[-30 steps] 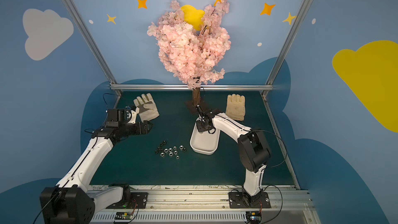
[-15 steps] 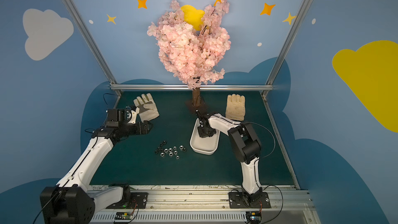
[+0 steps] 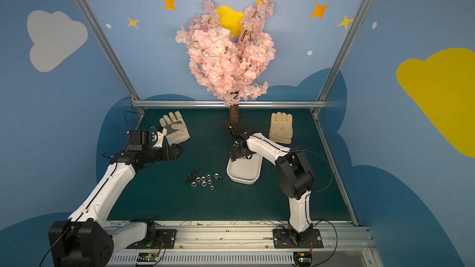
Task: Put the nuts on the desktop into the storage box
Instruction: Place the nut in the storage box, then pick up the nut from the center of the board, then place the nut in the storage box.
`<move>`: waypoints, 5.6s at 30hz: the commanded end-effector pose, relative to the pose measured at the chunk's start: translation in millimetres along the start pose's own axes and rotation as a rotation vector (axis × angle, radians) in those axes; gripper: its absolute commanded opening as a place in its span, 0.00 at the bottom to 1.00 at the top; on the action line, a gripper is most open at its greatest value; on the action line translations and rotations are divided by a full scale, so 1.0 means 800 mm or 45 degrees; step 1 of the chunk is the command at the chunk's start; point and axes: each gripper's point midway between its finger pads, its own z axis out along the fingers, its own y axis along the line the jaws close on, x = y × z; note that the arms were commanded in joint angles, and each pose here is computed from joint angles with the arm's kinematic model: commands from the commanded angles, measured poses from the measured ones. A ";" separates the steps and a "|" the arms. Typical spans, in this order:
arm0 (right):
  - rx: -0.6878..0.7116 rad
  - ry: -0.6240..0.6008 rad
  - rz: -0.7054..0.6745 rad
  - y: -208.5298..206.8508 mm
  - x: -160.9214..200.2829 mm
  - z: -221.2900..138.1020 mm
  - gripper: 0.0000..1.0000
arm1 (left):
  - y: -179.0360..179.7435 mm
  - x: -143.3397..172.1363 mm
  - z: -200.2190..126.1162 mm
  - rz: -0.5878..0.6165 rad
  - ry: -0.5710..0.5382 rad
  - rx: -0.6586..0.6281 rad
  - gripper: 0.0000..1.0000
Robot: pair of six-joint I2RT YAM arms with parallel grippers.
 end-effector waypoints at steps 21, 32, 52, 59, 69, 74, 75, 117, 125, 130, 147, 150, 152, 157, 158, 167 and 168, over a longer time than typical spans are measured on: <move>-0.398 -0.040 -0.276 0.215 -0.041 -0.020 0.62 | 0.006 -0.002 -0.006 0.006 -0.042 -0.046 1.00; -0.537 0.121 -0.240 0.273 -0.022 0.028 0.61 | 0.005 -0.002 -0.008 0.008 -0.043 -0.044 1.00; -0.439 0.197 -0.191 0.277 -0.014 0.082 0.54 | 0.005 -0.004 -0.009 0.009 -0.050 -0.044 1.00; -0.364 0.236 -0.197 0.260 -0.001 0.092 0.52 | 0.005 -0.005 -0.009 0.009 -0.054 -0.045 1.00; -0.189 0.283 -0.166 0.197 0.017 0.101 0.50 | 0.005 -0.005 -0.010 0.009 -0.056 -0.045 1.00; -0.186 0.248 -0.185 0.196 0.009 0.098 0.50 | 0.005 -0.005 -0.010 0.010 -0.056 -0.045 1.00; -0.194 0.241 -0.187 0.199 0.007 0.097 0.50 | 0.005 -0.004 -0.010 0.008 -0.056 -0.045 1.00; -0.209 0.129 -0.147 0.191 -0.021 0.070 0.11 | 0.013 -0.009 -0.016 -0.006 -0.097 -0.099 1.00; -0.255 -0.043 0.004 0.115 -0.053 -0.012 0.10 | -0.006 -0.006 -0.009 0.011 -0.072 0.023 1.00; -0.229 -0.085 0.098 0.052 -0.053 -0.046 0.06 | -0.046 -0.002 -0.008 0.064 -0.053 0.260 1.00; -0.102 0.238 0.242 -0.019 0.074 0.018 0.06 | -0.096 0.030 0.010 0.124 0.138 0.500 1.00; -0.102 0.259 0.240 -0.017 0.076 0.030 0.10 | -0.093 0.030 0.013 0.120 0.141 0.481 1.00; -0.085 0.267 0.244 -0.018 0.074 0.039 0.13 | -0.096 0.030 0.012 0.117 0.145 0.505 1.00; -0.068 0.269 0.243 -0.017 0.059 0.048 0.27 | -0.095 0.032 0.013 0.116 0.155 0.498 1.00; -0.059 0.260 0.238 -0.017 0.055 0.045 0.32 | -0.092 0.031 0.014 0.118 0.152 0.477 1.00; 0.000 0.071 0.154 -0.013 0.015 -0.021 0.59 | -0.067 0.023 0.013 0.133 0.098 0.305 1.00; -0.010 0.039 0.127 -0.006 0.009 -0.031 0.59 | -0.065 0.022 0.012 0.132 0.091 0.291 1.00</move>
